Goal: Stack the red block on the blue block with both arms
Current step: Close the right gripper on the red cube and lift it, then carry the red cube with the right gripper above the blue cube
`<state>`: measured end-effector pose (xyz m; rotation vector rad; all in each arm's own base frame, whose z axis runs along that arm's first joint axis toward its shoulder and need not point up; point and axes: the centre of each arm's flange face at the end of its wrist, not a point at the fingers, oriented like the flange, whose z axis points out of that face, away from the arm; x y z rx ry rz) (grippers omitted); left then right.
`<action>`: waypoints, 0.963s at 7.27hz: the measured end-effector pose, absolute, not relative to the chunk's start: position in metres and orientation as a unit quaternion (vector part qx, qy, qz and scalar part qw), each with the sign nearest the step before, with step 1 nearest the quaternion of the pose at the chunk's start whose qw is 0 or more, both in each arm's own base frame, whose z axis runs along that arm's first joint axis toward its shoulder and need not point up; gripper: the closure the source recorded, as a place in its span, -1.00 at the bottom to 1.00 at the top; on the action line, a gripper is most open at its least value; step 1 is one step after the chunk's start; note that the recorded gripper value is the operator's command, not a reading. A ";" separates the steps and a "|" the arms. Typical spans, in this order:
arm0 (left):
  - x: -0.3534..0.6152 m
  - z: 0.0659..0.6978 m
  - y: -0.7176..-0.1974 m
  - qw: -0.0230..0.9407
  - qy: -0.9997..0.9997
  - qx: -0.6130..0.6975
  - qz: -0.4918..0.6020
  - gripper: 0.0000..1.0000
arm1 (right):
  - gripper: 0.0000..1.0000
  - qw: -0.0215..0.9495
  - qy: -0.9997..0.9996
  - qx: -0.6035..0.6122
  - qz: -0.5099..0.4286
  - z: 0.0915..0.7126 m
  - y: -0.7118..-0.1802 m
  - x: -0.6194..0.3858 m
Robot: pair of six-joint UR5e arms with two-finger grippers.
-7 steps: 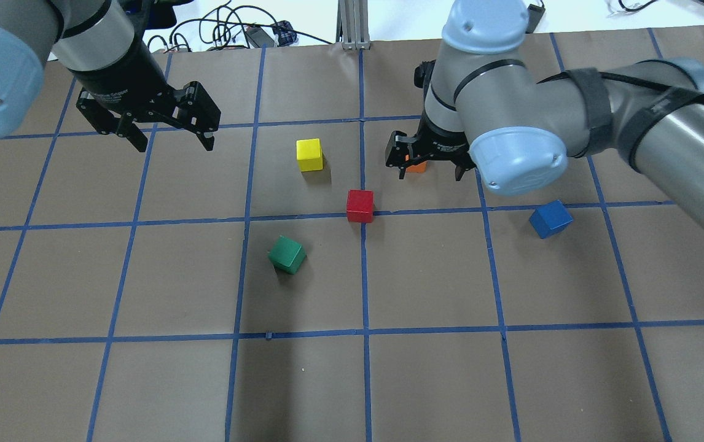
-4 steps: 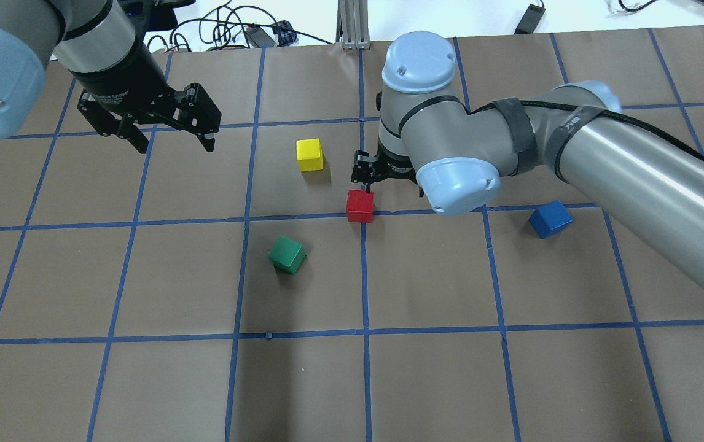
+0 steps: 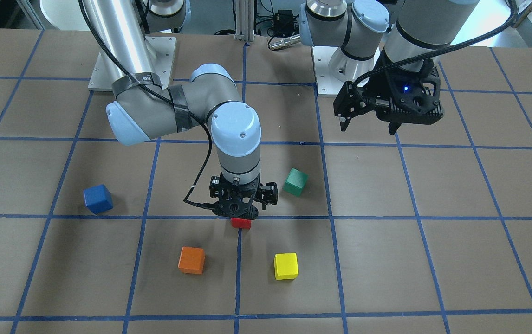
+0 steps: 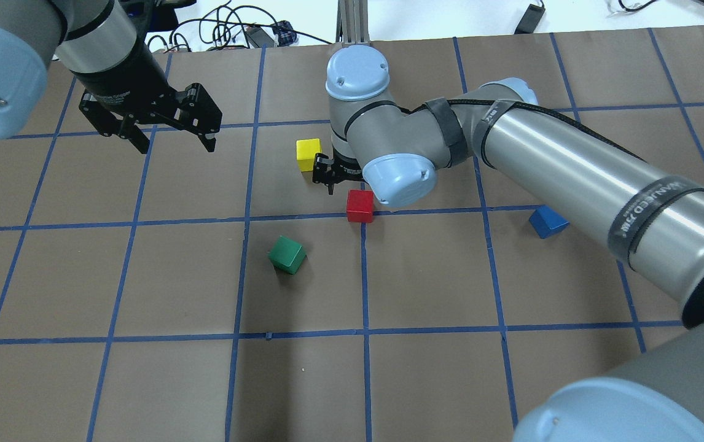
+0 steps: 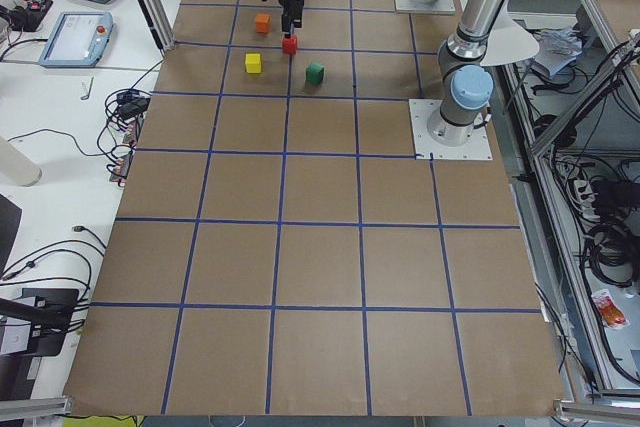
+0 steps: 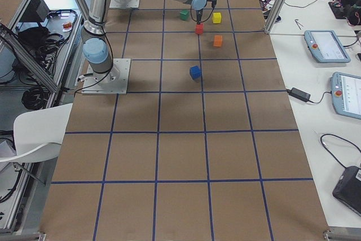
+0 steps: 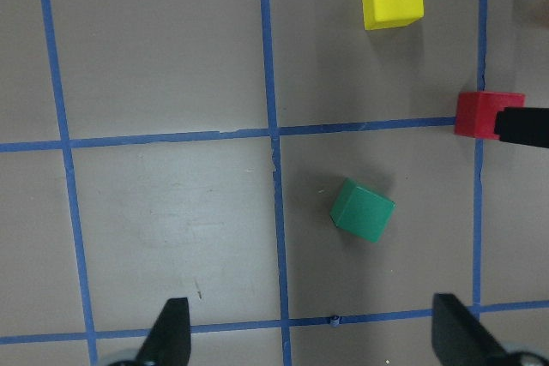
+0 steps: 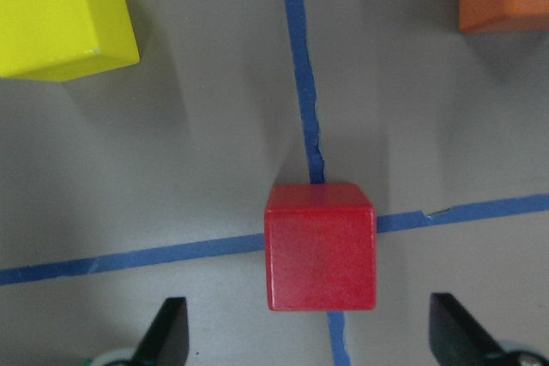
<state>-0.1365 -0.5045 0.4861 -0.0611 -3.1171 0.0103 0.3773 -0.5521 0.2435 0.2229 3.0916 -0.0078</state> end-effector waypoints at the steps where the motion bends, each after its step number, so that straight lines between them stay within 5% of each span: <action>1: -0.137 0.486 -0.504 0.012 -1.000 -0.020 0.003 -1.00 | -1.00 0.015 0.997 0.070 0.003 0.234 -0.553 0.378; 4: -0.137 0.486 -0.504 0.012 -1.000 -0.020 0.003 -1.00 | -0.86 0.004 0.998 0.066 0.022 0.207 -0.554 0.378; 6: -0.137 0.484 -0.504 0.013 -1.000 -0.021 0.002 -1.00 | 0.76 0.002 0.997 0.067 0.031 0.193 -0.558 0.378; 7: -0.137 0.482 -0.504 0.013 -1.000 -0.021 0.001 -1.00 | 1.00 0.004 0.997 0.069 0.032 0.192 -0.561 0.377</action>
